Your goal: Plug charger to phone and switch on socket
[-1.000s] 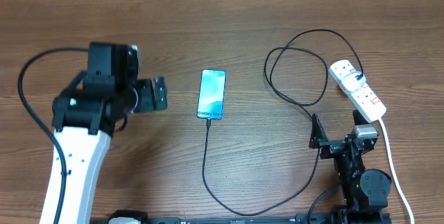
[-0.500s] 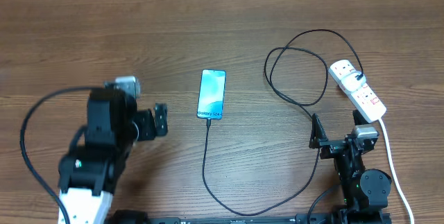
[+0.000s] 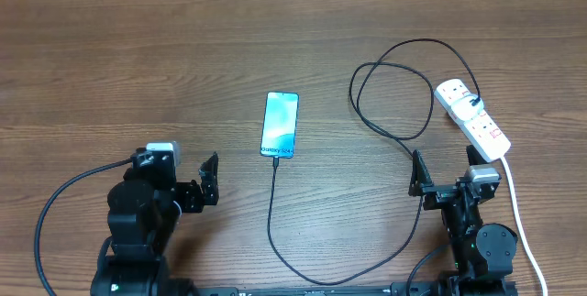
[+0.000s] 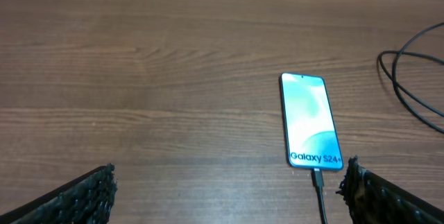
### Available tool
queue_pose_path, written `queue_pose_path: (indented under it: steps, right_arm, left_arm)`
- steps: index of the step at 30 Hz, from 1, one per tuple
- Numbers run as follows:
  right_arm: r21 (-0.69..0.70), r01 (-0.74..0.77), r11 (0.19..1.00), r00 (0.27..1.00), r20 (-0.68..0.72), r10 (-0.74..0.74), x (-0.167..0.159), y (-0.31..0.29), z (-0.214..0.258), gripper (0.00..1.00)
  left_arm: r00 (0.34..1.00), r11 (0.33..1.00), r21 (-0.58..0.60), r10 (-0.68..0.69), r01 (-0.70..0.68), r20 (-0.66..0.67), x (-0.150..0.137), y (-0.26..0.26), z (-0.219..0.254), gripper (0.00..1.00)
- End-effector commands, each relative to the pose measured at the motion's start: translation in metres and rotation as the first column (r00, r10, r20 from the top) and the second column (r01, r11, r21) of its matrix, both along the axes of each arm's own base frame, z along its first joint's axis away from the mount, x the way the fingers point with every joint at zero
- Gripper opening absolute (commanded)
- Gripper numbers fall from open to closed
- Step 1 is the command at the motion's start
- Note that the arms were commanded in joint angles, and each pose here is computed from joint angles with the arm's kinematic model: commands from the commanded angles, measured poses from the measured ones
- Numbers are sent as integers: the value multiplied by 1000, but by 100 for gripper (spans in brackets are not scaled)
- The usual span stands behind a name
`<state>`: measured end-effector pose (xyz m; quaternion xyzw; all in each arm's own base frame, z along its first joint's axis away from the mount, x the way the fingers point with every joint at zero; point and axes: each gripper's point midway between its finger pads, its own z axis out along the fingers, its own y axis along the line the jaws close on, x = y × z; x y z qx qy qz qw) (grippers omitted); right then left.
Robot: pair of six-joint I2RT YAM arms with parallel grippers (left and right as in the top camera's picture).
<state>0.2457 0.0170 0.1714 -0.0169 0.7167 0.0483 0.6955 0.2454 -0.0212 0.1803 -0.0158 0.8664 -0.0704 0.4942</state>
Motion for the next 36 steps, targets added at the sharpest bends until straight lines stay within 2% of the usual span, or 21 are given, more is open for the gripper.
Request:
queue_pose_path:
  steps: [1, 6, 11, 19, 25, 29, 36]
  right_arm:
    - [-4, 15, 1000, 1000, 7, -15, 0, -3, -1, 100]
    - [-4, 15, 1000, 1000, 7, -15, 0, -3, -1, 100]
    - [-4, 15, 1000, 1000, 8, -15, 0, -3, -1, 100]
    - [-4, 15, 1000, 1000, 7, -15, 0, -3, -1, 100]
    - [-4, 15, 1000, 1000, 7, -15, 0, -3, -1, 100]
    - [-4, 15, 1000, 1000, 7, -15, 0, -3, -1, 100]
    - [-4, 15, 1000, 1000, 7, -15, 0, -3, -1, 100]
  left_arm:
    - [999, 999, 11, -32, 32, 7, 3, -3, -11, 100]
    - [999, 999, 8, -38, 37, 10, 5, -4, -16, 100]
    - [992, 999, 10, -52, 51, 112, 10, -7, -12, 99]
    - [965, 997, 49, -62, 51, 256, 2, -6, -16, 99]
    - [923, 993, 71, 57, -90, 380, 3, 18, -9, 100]
    - [905, 985, 75, 113, -157, 410, 2, 29, -10, 100]
    - [880, 966, 145, 126, -214, 457, -1, 40, -1, 100]
